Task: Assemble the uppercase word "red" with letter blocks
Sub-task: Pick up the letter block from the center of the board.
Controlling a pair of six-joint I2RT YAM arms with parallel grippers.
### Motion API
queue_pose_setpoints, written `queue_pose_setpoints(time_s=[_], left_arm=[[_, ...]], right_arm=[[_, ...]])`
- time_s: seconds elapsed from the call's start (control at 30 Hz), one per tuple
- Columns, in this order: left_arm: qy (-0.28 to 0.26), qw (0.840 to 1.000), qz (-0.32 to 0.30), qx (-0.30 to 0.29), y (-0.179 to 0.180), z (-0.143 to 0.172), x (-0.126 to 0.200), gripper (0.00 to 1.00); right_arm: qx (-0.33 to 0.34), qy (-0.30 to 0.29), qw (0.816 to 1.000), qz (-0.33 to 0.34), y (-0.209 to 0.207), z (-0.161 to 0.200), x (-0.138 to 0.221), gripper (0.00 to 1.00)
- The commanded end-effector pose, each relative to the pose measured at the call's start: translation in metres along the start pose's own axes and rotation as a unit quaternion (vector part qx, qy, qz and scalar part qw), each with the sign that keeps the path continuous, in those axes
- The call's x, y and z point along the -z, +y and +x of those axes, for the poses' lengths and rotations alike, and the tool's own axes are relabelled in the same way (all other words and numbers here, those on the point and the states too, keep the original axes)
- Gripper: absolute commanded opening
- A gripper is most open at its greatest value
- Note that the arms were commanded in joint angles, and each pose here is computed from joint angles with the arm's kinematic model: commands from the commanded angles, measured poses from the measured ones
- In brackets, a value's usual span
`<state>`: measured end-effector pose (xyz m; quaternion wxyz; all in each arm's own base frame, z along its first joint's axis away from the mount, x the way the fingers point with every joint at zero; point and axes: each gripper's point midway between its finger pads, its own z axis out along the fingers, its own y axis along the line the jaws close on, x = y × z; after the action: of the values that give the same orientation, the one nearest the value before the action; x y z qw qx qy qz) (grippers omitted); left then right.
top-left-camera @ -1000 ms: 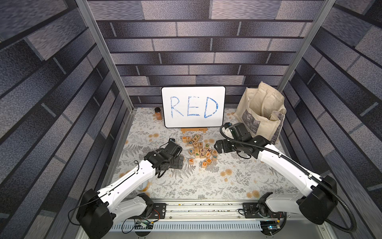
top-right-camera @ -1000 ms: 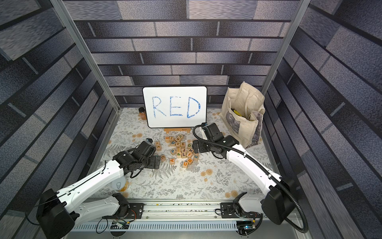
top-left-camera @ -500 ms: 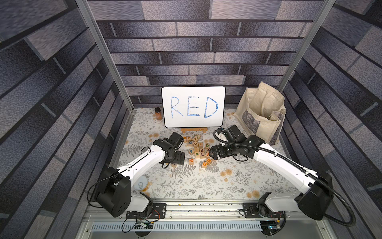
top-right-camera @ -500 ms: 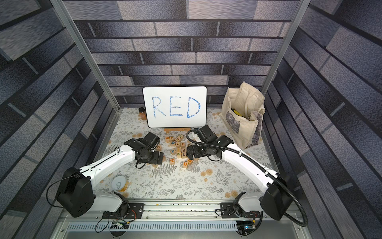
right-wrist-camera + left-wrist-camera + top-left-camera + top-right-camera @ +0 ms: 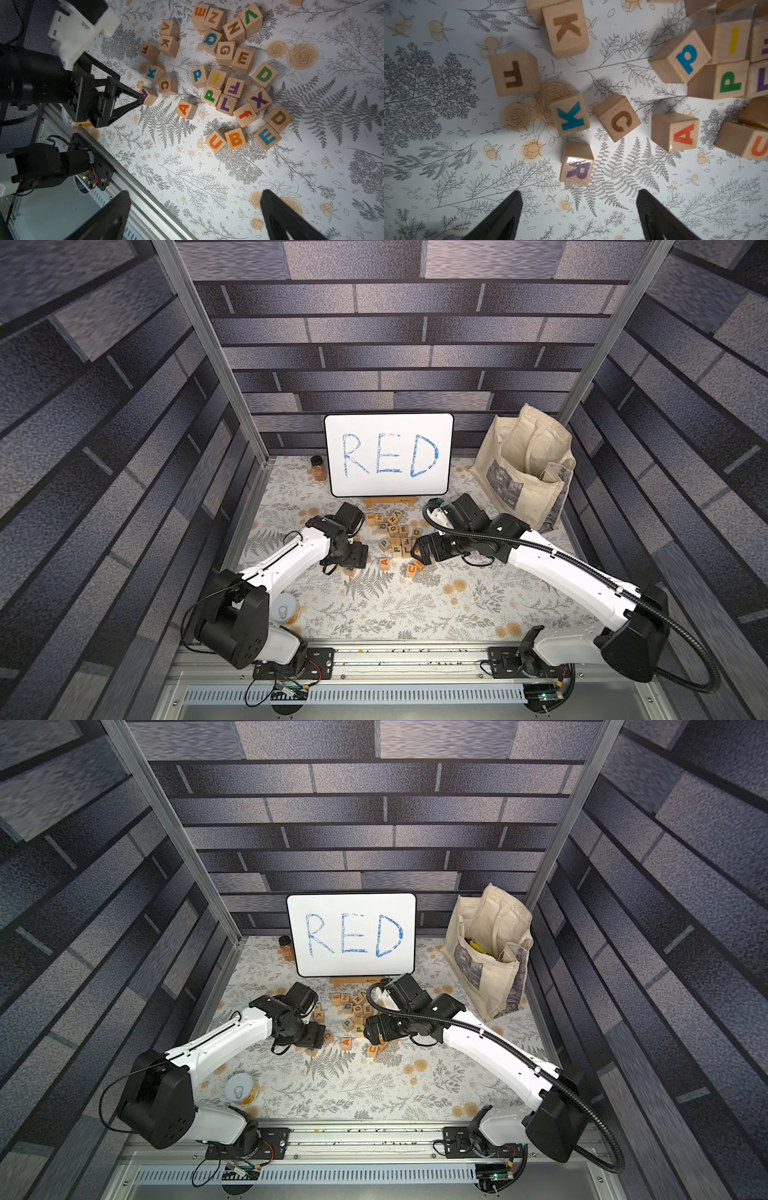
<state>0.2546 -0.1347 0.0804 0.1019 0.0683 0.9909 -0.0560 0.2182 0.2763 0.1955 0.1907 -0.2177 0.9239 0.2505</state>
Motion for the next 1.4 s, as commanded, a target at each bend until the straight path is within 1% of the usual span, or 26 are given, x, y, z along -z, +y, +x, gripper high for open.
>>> queue_pose_setpoints(time_s=[0.0, 0.07, 0.17, 0.3, 0.4, 0.5, 0.67, 0.8, 0.83, 1.0, 1.07, 1.17, 1.23, 1.37], left_arm=[[0.003, 1.0, -0.003, -0.021, 0.0, -0.004, -0.004, 0.77], [0.009, 1.0, -0.008, -0.022, 0.002, -0.003, -0.008, 0.75], [0.016, 0.999, -0.014, -0.026, 0.004, -0.001, -0.013, 0.77], [0.032, 0.999, -0.012, -0.038, 0.003, 0.005, -0.022, 0.76], [0.041, 0.998, -0.014, -0.039, 0.003, 0.008, -0.028, 0.72], [0.048, 0.998, -0.017, -0.041, 0.004, 0.01, -0.033, 0.62], [0.057, 0.996, -0.028, -0.062, 0.002, 0.013, -0.042, 0.62], [0.061, 0.995, -0.036, -0.066, 0.004, 0.013, -0.049, 0.61], [0.062, 0.995, -0.037, -0.065, 0.004, 0.013, -0.05, 0.58], [0.062, 0.995, -0.043, -0.064, 0.005, 0.011, -0.051, 0.36], [0.059, 0.995, -0.043, -0.061, 0.005, 0.011, -0.05, 0.35], [0.055, 0.997, -0.042, -0.046, 0.004, 0.013, -0.048, 0.31], [0.051, 0.997, -0.041, -0.028, 0.004, 0.013, -0.045, 0.3], [0.044, 0.998, -0.044, 0.033, 0.002, 0.013, -0.036, 0.33]], right_arm=[[0.008, -0.026, 0.999, -0.028, 0.02, -0.014, 0.01, 1.0], [0.012, -0.017, 0.999, -0.027, 0.022, -0.013, 0.007, 1.0], [0.016, -0.011, 1.0, -0.024, 0.023, -0.012, 0.004, 1.0], [0.018, -0.014, 1.0, -0.019, 0.021, -0.014, 0.004, 1.0], [0.018, -0.015, 1.0, -0.015, 0.02, -0.015, 0.003, 1.0], [0.015, -0.015, 1.0, -0.01, 0.018, -0.015, 0.001, 1.0], [0.015, -0.016, 1.0, -0.005, 0.017, -0.015, 0.002, 1.0], [0.019, -0.017, 1.0, -0.002, 0.016, -0.016, 0.004, 1.0], [0.019, -0.017, 1.0, -0.002, 0.016, -0.016, 0.004, 1.0], [0.021, -0.01, 1.0, -0.001, 0.014, -0.011, 0.004, 1.0], [0.02, -0.009, 1.0, 0.001, 0.013, -0.009, 0.004, 1.0], [0.02, -0.011, 1.0, 0.0, 0.012, -0.007, 0.004, 1.0], [0.02, -0.011, 1.0, -0.002, 0.012, -0.005, 0.005, 1.0], [0.028, -0.005, 1.0, -0.009, 0.013, 0.001, 0.005, 1.0]])
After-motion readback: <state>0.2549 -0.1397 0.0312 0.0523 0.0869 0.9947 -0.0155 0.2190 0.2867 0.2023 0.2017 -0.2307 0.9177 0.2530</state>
